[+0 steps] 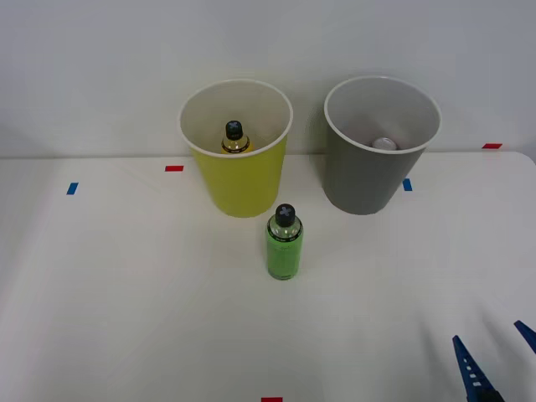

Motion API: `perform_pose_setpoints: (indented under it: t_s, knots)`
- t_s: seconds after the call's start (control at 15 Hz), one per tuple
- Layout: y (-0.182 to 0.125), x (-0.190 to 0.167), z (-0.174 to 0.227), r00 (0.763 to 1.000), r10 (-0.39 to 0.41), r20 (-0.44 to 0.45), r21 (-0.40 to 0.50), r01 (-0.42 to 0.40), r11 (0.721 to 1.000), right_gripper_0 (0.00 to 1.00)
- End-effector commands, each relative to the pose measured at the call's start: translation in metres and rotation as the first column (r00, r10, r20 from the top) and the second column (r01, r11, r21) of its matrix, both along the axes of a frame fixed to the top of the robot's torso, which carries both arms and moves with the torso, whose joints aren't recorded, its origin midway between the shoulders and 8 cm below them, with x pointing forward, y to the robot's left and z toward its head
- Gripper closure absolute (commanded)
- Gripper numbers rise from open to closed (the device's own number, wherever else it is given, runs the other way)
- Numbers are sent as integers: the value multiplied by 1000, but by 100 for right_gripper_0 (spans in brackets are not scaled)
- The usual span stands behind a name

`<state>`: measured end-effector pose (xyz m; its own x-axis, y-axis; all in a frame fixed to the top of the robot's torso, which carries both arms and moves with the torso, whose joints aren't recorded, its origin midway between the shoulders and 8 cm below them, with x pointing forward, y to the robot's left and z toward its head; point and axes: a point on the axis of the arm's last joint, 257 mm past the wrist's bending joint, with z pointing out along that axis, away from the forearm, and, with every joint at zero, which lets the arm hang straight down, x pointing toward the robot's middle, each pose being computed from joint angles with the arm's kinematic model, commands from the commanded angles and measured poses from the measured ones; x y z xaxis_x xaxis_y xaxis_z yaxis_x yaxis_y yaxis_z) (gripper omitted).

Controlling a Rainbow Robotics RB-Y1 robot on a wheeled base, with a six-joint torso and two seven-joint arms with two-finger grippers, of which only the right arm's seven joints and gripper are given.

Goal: Put cans in the gray bin, plastic bottles in the light green bin

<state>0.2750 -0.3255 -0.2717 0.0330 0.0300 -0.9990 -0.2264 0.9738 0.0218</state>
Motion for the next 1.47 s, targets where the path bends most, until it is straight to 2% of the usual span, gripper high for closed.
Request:
perform_pose_setpoints:
  t_s: [0.07,0.73,1.47]
  knots:
    - [-1,1,1,1000,-1,2,0,1,1000,0]
    - [-6,-5,-2,1000,-9,-25,50,10,999,0]
    - [2,-5,-5,1000,5,-27,45,-4,999,0]
